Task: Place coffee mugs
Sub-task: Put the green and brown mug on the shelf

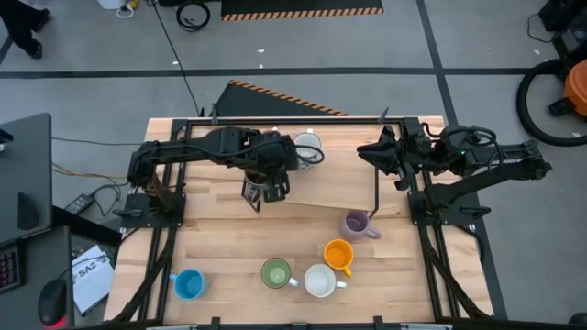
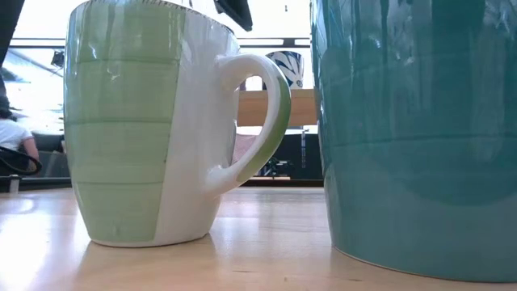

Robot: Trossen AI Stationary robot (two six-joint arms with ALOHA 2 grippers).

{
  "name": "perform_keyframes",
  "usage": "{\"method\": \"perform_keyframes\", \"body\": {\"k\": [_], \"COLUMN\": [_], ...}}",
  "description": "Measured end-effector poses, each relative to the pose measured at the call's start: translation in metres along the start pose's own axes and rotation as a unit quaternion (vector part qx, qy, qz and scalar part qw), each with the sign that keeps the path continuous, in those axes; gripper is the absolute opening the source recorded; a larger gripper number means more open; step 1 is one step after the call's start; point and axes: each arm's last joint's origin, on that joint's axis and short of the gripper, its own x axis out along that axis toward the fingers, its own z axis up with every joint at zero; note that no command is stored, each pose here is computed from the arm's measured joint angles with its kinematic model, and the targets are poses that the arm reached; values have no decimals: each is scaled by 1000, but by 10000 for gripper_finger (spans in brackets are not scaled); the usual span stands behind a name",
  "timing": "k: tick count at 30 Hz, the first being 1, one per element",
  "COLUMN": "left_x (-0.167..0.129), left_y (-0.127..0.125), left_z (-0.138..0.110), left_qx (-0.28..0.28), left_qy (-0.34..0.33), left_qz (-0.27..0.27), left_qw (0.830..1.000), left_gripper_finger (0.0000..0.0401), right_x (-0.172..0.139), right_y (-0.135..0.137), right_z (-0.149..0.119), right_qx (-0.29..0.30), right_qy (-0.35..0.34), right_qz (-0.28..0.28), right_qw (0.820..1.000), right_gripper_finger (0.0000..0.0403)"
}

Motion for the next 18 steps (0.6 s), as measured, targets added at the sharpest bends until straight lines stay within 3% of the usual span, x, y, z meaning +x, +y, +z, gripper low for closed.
{"method": "perform_keyframes", "body": {"k": [18], "left_x": [3], "left_y": [5], "left_z": [-9], "left_qx": [13], "left_qy": [50], "left_qz": [-13], "left_qw": [999], "left_gripper_finger": [107], "right_x": [0], "right_y": [0], "right_z": [0], "right_qx": [-1], "right_qy": [0], "right_qz": [0], "right_qw": [1000], "right_gripper_finger": [86]}}
